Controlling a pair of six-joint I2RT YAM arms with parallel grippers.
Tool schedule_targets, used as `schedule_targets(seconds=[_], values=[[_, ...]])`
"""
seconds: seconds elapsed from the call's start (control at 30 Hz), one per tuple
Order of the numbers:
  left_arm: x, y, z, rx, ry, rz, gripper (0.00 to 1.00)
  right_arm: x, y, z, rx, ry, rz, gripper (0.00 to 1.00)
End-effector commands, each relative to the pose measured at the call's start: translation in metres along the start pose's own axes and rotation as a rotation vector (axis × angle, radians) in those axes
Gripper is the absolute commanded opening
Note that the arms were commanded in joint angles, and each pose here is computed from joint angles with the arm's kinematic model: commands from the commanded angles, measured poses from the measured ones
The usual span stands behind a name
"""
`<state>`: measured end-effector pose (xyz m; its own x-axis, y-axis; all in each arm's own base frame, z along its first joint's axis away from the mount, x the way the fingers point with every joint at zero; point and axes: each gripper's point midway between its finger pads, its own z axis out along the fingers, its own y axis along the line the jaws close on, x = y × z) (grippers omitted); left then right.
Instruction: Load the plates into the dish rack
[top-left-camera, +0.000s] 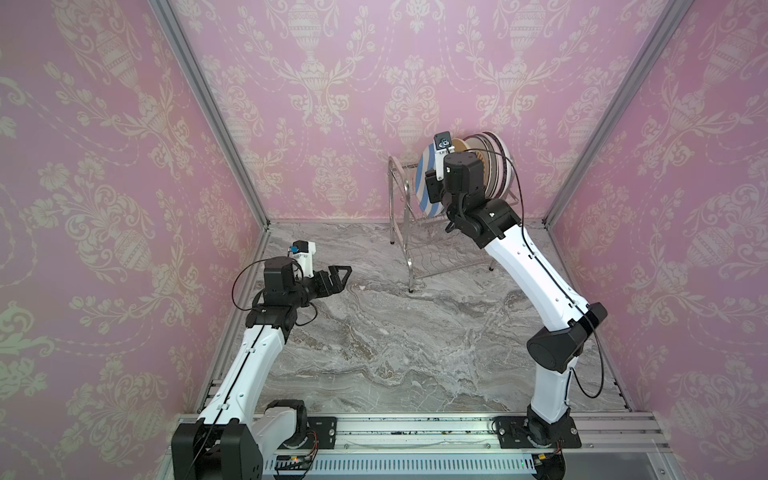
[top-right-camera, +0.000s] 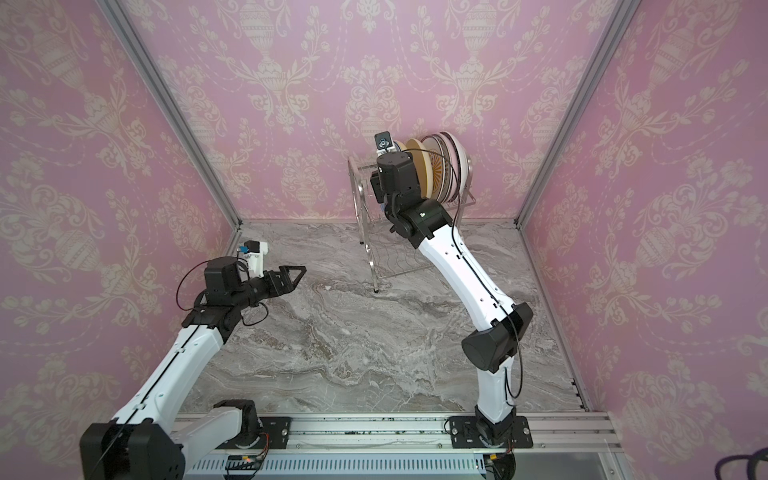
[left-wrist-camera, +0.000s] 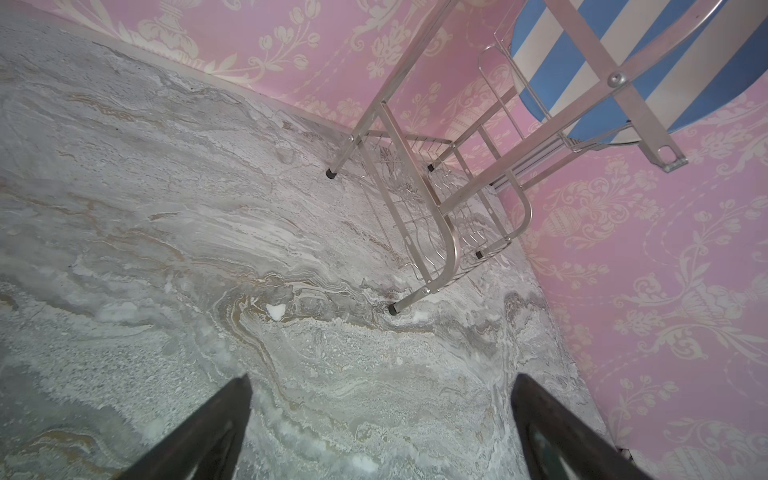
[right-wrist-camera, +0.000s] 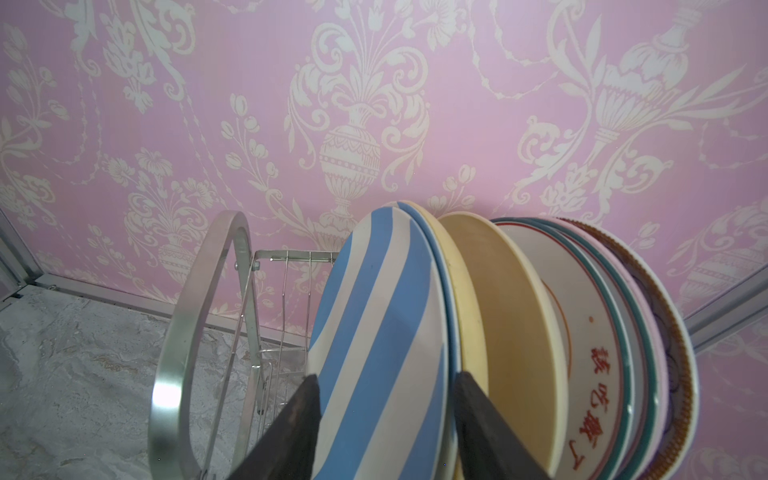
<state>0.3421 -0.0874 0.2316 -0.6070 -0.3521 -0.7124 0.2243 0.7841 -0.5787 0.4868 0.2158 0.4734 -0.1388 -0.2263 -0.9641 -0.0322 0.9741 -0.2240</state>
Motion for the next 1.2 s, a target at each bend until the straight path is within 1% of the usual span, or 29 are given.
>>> schedule_targets(seconds=[0.0, 0.2, 0.33, 0.43, 0.57, 0.7, 0.73, 0.77, 0.8, 0.83, 0.9, 0.93, 0.97, 1.03, 1.1, 1.17], values=[[-0.003, 0.008, -0.006, -0.082, -0.017, 0.052, 0.99, -0.012, -0.009, -0.019, -0.01, -0.016, 0.009, 0.56], [-0.016, 0.024, -0.022, -0.22, -0.087, 0.084, 0.99, -0.01, -0.02, -0.041, -0.039, -0.008, 0.024, 0.62], [-0.025, 0.034, -0.036, -0.314, -0.15, 0.112, 0.99, 0.011, -0.038, -0.068, -0.042, 0.025, 0.042, 0.66], [-0.028, 0.043, -0.041, -0.368, -0.185, 0.126, 0.99, 0.043, -0.064, -0.095, -0.005, 0.073, 0.076, 0.67], [-0.029, 0.058, -0.046, -0.447, -0.217, 0.157, 0.99, 0.102, -0.107, -0.131, 0.076, 0.126, 0.146, 0.68], [-0.018, 0.084, -0.047, -0.542, -0.249, 0.188, 0.99, 0.181, -0.138, -0.157, 0.164, 0.214, 0.221, 0.69], [-0.015, 0.091, -0.048, -0.565, -0.257, 0.199, 0.99, 0.203, -0.138, -0.158, 0.165, 0.245, 0.219, 0.7], [-0.013, 0.098, -0.049, -0.592, -0.274, 0.212, 0.99, 0.224, -0.138, -0.159, 0.171, 0.273, 0.217, 0.78], [-0.009, 0.107, -0.051, -0.631, -0.291, 0.223, 0.99, 0.242, -0.139, -0.159, 0.18, 0.293, 0.211, 0.84], [-0.009, 0.115, -0.053, -0.663, -0.326, 0.229, 0.99, 0.257, -0.138, -0.158, 0.183, 0.31, 0.204, 0.87], [-0.005, 0.135, -0.058, -0.74, -0.401, 0.228, 0.99, 0.289, -0.134, -0.153, 0.183, 0.345, 0.209, 0.88], [-0.004, 0.14, -0.057, -0.749, -0.423, 0.249, 0.99, 0.301, -0.133, -0.15, 0.185, 0.355, 0.215, 0.9], [0.0, 0.146, -0.054, -0.761, -0.428, 0.28, 0.99, 0.314, -0.13, -0.145, 0.182, 0.357, 0.224, 0.91], [0.006, 0.159, -0.049, -0.796, -0.427, 0.302, 0.99, 0.334, -0.122, -0.134, 0.166, 0.356, 0.225, 0.93], [0.012, 0.17, -0.039, -0.797, -0.395, 0.305, 0.99, 0.348, -0.116, -0.12, 0.156, 0.339, 0.198, 0.96], [0.014, 0.176, -0.031, -0.781, -0.392, 0.301, 0.99, 0.357, -0.112, -0.108, 0.151, 0.326, 0.145, 0.98]])
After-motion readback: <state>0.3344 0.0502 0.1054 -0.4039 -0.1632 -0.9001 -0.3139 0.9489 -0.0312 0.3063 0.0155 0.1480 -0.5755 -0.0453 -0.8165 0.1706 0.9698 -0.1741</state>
